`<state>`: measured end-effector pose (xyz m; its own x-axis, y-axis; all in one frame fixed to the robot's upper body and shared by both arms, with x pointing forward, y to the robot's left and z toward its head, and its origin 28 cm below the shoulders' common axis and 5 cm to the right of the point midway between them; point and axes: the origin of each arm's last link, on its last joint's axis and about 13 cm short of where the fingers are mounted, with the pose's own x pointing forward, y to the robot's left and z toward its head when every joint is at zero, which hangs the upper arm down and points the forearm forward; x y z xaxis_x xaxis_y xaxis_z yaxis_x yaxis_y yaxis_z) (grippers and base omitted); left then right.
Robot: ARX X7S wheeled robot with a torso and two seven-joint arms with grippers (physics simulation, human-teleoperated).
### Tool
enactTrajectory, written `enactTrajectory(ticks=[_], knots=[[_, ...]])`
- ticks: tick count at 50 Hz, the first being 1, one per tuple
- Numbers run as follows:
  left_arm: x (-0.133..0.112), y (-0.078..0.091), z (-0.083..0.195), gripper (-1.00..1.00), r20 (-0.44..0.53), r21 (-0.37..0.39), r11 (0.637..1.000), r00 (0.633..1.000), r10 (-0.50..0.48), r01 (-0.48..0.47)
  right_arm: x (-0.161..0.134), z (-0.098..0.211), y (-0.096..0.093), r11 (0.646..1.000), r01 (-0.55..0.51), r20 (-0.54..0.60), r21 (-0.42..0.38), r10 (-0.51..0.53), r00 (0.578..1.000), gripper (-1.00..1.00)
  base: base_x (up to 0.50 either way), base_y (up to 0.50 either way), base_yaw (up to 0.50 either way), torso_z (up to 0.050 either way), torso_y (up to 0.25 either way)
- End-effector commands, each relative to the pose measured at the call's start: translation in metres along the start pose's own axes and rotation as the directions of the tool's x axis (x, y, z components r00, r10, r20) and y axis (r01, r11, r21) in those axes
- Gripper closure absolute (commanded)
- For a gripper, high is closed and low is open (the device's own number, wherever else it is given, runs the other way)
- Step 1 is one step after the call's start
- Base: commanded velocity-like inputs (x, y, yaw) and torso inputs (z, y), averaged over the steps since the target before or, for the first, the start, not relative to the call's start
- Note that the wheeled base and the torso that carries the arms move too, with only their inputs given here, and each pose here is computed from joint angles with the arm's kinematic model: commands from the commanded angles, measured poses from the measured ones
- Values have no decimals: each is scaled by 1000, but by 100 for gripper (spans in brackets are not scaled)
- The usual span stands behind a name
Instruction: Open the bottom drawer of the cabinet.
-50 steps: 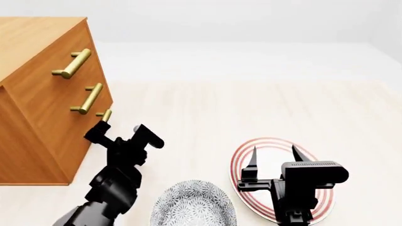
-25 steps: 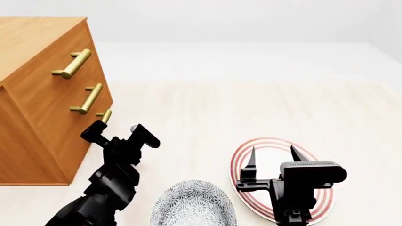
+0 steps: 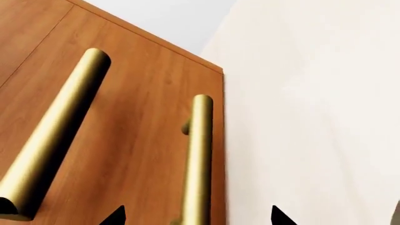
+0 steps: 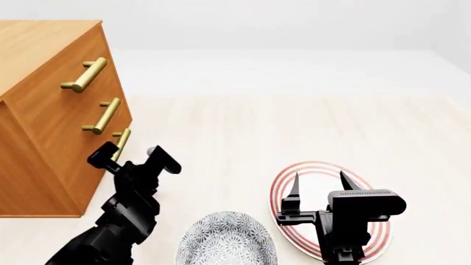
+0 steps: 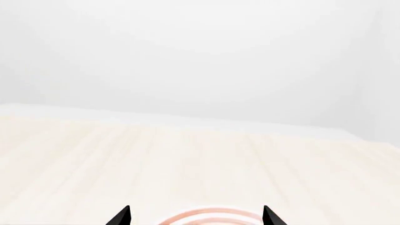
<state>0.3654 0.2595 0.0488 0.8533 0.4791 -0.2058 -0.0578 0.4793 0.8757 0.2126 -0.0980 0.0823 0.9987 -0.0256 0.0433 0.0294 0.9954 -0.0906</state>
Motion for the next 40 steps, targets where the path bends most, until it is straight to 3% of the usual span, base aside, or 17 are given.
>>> enactTrajectory(ticks=[1,27,40], knots=[[1,4,-12,-100,-80,36,999,997,-2,5,0,0,0,1000,-1,0,1,1,1000,-100,0,0,0,0,0],[3,17,-9,-100,-155,84,996,987,32,-19,0,-1,-1,1000,7,-2,-1,-7,1000,-100,0,0,0,0,0],[4,17,-8,-100,-135,88,996,990,31,-19,0,-2,-1,1000,6,-3,-1,-6,1000,-100,0,0,0,0,0]])
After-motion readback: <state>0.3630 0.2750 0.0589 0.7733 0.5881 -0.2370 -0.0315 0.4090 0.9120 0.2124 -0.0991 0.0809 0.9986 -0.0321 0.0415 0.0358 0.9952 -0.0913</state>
